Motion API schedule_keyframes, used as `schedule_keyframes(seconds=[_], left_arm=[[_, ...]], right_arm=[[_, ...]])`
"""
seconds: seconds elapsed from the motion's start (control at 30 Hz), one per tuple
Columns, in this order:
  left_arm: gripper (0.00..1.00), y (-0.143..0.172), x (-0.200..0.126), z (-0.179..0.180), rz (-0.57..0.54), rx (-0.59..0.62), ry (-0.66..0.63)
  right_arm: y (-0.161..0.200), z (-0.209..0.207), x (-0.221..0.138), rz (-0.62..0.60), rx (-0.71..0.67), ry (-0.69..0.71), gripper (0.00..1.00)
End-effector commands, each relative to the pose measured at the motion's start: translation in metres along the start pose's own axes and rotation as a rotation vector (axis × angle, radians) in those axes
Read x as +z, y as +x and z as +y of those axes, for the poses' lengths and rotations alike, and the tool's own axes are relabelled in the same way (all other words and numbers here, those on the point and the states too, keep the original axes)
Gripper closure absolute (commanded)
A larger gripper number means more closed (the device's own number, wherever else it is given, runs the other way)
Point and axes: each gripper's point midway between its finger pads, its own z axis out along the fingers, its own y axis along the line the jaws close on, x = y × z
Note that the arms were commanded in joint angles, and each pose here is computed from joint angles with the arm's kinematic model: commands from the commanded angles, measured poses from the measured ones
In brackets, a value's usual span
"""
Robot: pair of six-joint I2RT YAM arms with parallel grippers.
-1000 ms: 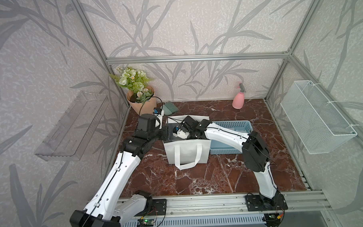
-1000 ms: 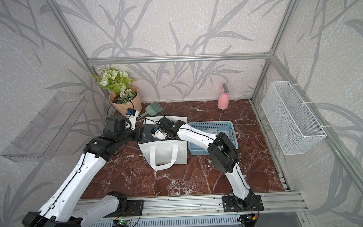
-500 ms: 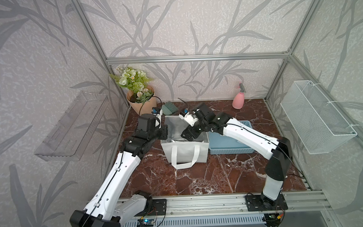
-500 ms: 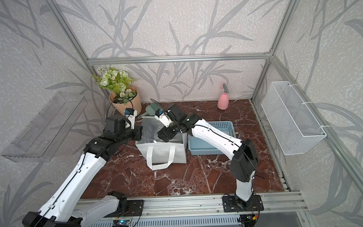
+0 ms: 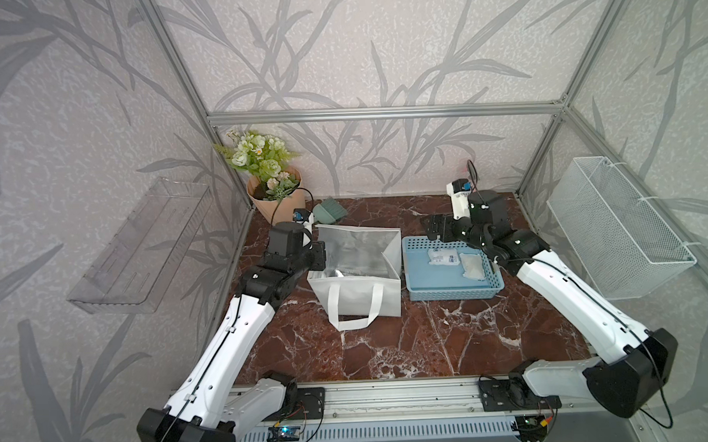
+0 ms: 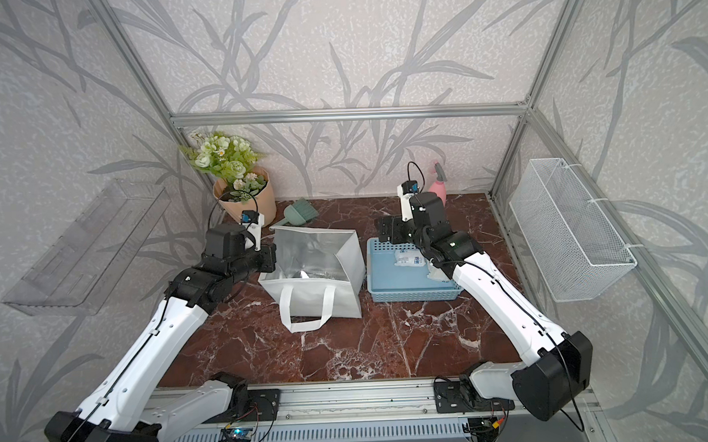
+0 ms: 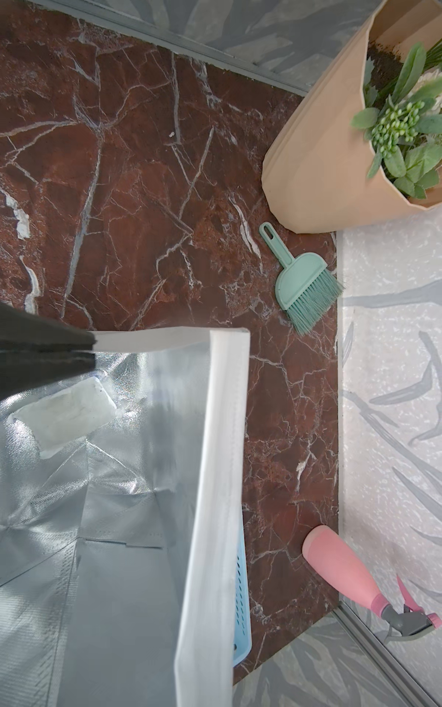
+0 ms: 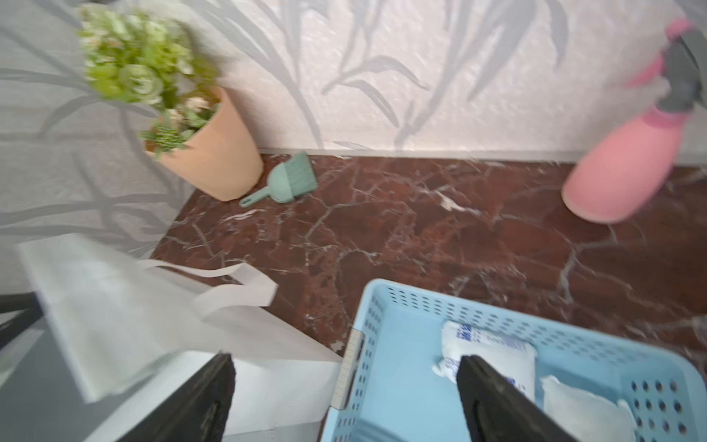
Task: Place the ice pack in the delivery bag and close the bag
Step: Pick up the ice pack from the bin.
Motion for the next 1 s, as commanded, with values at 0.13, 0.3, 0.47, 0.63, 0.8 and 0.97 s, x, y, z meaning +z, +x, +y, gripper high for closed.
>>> schedule_keyframes(seconds=[0.13,0.3,0.47,0.63,0.8,0.97], left_arm=[[1.0,-0.008,-0.007,-0.001,-0.04,-0.009,0.01],[1.0,-0.007,-0.01,-0.001,-0.044,-0.011,0.014],[1.0,-0.007,-0.011,-0.001,-0.043,-0.008,0.012],[1.0,-0.007,-0.011,-0.001,-0.042,-0.004,0.014],[1.0,-0.007,-0.009,-0.002,-0.039,-0.001,0.019],[1.0,-0.008,-0.009,-0.002,-0.037,0.001,0.015]], right_arm=[[0.077,-0.112,0.034,0.204,0.23,0.348,0.07],[0.111,-0.16,0.05,0.317,0.215,0.486,0.07],[0.131,-0.193,0.059,0.408,0.233,0.581,0.07],[0.161,-0.213,0.076,0.522,0.254,0.603,0.07],[0.183,-0.219,0.093,0.598,0.259,0.601,0.08],[0.195,-0.214,0.105,0.627,0.278,0.565,0.15]])
